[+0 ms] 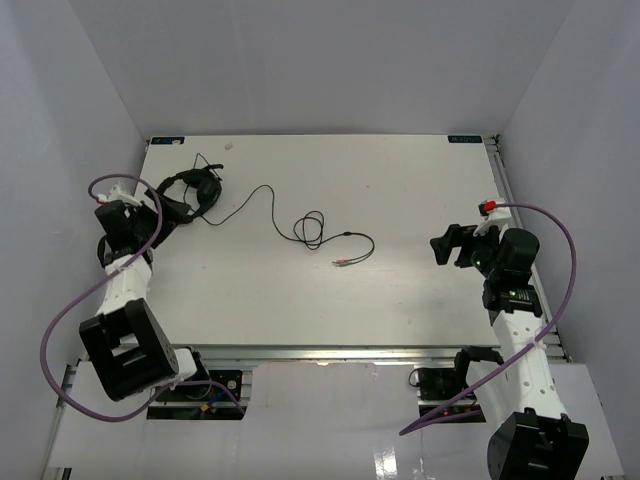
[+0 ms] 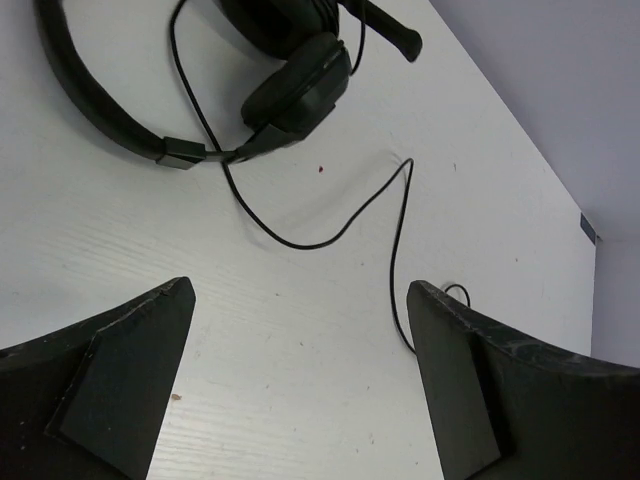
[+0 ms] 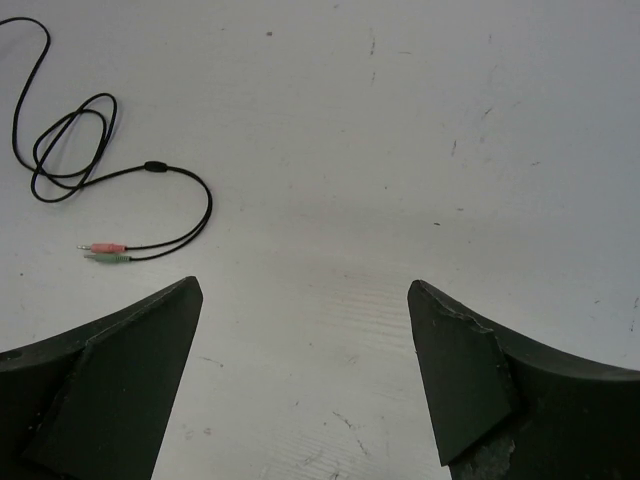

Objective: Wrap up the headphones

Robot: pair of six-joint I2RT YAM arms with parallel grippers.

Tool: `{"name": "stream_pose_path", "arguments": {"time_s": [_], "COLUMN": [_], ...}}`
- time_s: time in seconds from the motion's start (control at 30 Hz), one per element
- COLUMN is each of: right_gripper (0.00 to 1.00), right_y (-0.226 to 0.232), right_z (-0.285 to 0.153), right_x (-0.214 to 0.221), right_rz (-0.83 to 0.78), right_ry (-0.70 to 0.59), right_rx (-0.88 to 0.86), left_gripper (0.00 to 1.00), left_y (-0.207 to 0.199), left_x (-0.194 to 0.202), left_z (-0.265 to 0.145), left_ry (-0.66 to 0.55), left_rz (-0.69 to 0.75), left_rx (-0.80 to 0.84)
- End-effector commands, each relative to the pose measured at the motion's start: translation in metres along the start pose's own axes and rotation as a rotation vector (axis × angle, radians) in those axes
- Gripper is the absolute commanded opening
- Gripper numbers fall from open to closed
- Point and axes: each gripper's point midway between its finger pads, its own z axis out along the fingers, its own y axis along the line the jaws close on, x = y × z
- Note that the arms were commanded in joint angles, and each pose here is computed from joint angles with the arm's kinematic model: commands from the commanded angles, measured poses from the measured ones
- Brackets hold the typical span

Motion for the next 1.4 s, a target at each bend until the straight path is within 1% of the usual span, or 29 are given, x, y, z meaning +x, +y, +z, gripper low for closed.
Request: {"name": "stream_pose_path", "arguments": {"time_s": [0.0,0.07,0.1,0.13,0.17,0.27,0.33,0.63,0.7,0.73,0.8,0.83,0.9,0.97,1.1,1.2,1.27,1.3,1.37], "right_gripper": [0.90,0.90,0.90,0.90,0.90,0.90,0.90,0.90,0.90,0.90,0.90,0.90,0.90,0.90,0.90,0.90,0.90,0.90,0.90], "right_y": [-0.002,0.013,0.023,0.034,0.050,0.075,0.081,0.078,0.078,0.077,0.077,0.077,0.077,0.077,0.076,0.076,0.075,0.074,0.074], "right_z": [-0.003,-0.003,-0.006,-0.010,-0.015,-0.029,-0.032,-0.030,-0.030,-0.029,-0.029,-0.029,-0.029,-0.029,-0.027,-0.027,-0.026,-0.026,-0.025], "right_x": [-0.030,-0.020,-0.008,0.003,0.008,0.013,0.016,0.018,0.018,0.018,0.017,0.017,0.016,0.015,0.014,0.014,0.013,0.012,0.012], "right_rz": [0.001,-0.154,-0.238,-0.326,-0.447,-0.468,-0.476,-0.488,-0.487,-0.487,-0.483,-0.481,-0.482,-0.479,-0.474,-0.475,-0.478,-0.480,-0.481], "right_ry": [-0.080,-0.059,-0.026,-0.007,-0.024,-0.048,-0.053,-0.051,-0.050,-0.050,-0.049,-0.049,-0.051,-0.049,-0.042,-0.036,-0.035,-0.035,-0.032], "right_rx": [0.024,-0.097,-0.175,-0.263,-0.385,-0.537,-0.576,-0.564,-0.563,-0.561,-0.557,-0.553,-0.552,-0.551,-0.548,-0.541,-0.532,-0.527,-0.522], "left_gripper": [0.98,0.98,0.98,0.98,0.98,0.98,0.98,0.98,0.98,0.98,0.98,0.98,0.98,0.98,0.98,0.96,0.93,0.88,0.83], "left_y": [-0.013,-0.014,-0.016,-0.017,-0.019,-0.019,-0.019,-0.013,0.007,0.023,0.074,0.081,0.101,0.094,0.091,0.097,0.109,0.112,0.114], "left_x": [0.011,0.015,0.016,0.017,0.017,0.021,0.025,0.027,0.020,0.016,0.018,0.005,-0.001,-0.026,-0.033,-0.042,-0.048,-0.049,-0.048], "left_z": [0.001,0.001,0.001,0.000,0.000,0.002,0.003,0.009,0.021,0.028,0.033,0.041,0.041,0.052,0.073,0.089,0.098,0.101,0.109], "left_ry": [0.003,0.018,0.017,0.016,0.010,0.021,0.035,0.040,0.043,0.047,0.092,0.085,0.113,0.095,0.145,0.167,0.183,0.186,0.210], "left_rz": [0.045,0.047,0.051,0.056,0.061,0.064,0.062,0.059,0.027,-0.001,-0.075,-0.095,-0.116,-0.124,-0.134,-0.111,-0.097,-0.085,-0.074], "left_rx": [0.128,0.144,0.155,0.167,0.178,0.202,0.213,0.198,0.086,-0.007,-0.303,-0.361,-0.510,-0.519,-0.531,-0.600,-0.697,-0.726,-0.750]}}
